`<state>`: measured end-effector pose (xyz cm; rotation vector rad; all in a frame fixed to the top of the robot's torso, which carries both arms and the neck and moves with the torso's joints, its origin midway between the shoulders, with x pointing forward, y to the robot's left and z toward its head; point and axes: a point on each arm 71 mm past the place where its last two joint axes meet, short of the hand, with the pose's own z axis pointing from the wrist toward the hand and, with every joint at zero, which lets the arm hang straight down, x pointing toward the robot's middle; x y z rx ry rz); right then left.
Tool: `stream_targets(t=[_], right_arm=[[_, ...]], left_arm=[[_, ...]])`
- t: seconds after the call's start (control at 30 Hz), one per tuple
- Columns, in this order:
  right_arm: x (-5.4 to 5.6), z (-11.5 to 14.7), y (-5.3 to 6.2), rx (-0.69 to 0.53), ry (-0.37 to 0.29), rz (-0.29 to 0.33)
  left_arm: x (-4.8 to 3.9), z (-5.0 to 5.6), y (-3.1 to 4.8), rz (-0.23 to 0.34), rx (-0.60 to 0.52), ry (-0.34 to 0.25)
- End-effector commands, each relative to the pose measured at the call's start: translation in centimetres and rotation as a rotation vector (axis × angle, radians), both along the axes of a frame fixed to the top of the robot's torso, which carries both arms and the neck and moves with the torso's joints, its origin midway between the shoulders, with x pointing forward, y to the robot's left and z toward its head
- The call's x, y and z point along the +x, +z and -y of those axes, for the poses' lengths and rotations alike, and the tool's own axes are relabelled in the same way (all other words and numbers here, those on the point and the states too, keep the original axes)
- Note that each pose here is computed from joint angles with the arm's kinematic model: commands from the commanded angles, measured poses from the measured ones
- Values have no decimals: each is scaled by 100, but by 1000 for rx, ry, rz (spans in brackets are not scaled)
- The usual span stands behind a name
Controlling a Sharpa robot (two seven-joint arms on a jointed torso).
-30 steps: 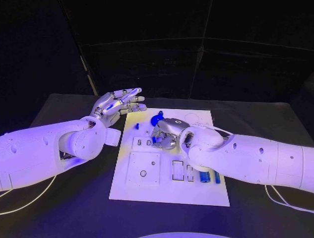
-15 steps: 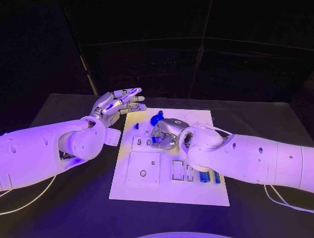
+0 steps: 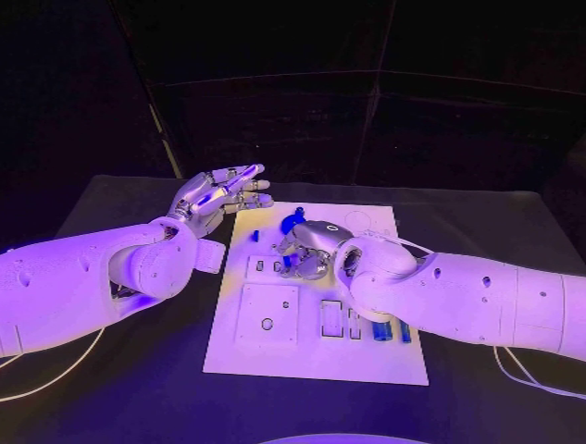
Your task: Assemble the parts on the task board
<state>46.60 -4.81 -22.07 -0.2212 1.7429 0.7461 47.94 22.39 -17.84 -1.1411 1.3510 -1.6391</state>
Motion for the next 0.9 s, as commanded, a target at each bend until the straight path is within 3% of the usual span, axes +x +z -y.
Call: stream_targets(t=[0.03, 0.4, 0.57, 0.73, 0.9], right_arm=[[-16, -11, 71, 86, 24, 50], [-70, 86, 127, 185, 103, 70], [-116, 260, 149, 230, 143, 53], [-166, 494, 187, 293, 147, -1], [-133, 784, 304, 358, 83, -116]], left_arm=[[1, 14, 17, 10, -7, -16], [11, -2, 9, 5, 1, -15], [36, -72, -2, 31, 88, -12], [75, -173, -19, 31, 214, -35], [118, -238, -24, -19, 388, -108]])
